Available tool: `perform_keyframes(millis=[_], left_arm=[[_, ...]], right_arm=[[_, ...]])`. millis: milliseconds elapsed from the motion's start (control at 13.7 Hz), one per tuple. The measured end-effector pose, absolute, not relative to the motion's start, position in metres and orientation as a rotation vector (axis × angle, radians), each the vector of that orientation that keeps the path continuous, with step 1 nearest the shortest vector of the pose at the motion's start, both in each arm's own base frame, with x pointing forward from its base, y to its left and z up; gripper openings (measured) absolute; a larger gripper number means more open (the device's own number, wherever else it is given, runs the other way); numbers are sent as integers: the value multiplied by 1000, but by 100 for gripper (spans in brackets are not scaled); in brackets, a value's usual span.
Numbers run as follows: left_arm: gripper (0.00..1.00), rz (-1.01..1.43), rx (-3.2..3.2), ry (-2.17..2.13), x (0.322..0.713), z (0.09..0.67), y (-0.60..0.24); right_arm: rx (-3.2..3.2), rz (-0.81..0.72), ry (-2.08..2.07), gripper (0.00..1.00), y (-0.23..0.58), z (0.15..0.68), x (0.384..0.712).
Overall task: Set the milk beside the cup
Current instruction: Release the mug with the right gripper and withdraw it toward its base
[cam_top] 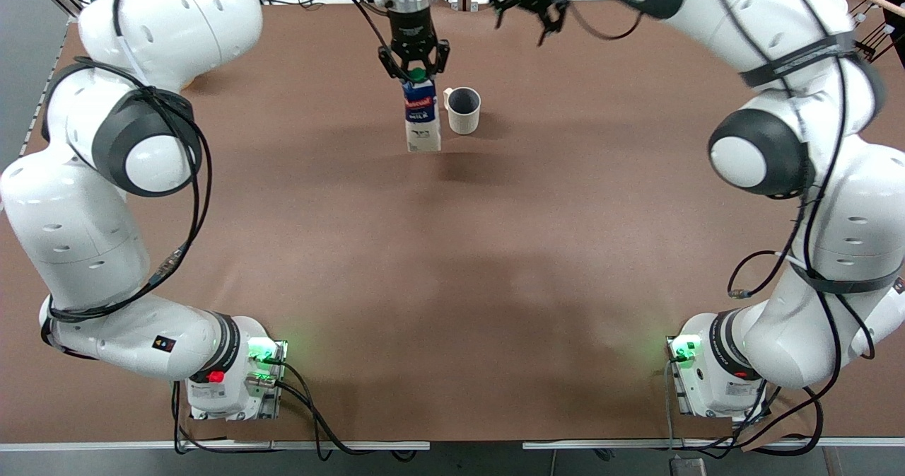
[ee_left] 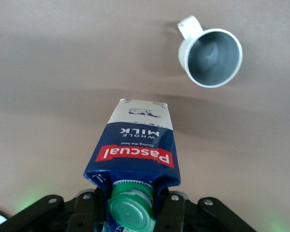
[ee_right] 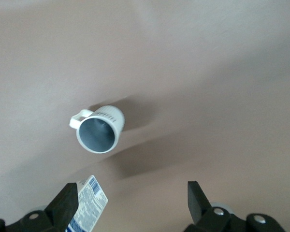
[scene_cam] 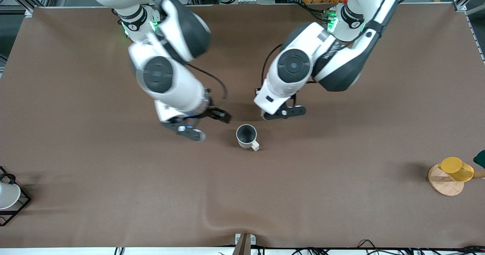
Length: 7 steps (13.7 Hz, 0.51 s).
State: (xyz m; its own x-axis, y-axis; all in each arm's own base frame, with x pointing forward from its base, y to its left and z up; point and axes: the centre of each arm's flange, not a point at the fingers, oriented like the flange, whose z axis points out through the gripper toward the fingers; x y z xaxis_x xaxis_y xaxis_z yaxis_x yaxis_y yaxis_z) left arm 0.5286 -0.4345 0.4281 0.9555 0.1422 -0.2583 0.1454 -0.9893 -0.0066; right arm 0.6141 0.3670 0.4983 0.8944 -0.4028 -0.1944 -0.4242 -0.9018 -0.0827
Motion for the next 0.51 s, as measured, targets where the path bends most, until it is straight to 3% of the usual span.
perform_keyframes(millis=[511], left_arm=[[37,-381,3084,177,509,403,-477]], right_arm=[[-3004,218,408,100,171,564,652]])
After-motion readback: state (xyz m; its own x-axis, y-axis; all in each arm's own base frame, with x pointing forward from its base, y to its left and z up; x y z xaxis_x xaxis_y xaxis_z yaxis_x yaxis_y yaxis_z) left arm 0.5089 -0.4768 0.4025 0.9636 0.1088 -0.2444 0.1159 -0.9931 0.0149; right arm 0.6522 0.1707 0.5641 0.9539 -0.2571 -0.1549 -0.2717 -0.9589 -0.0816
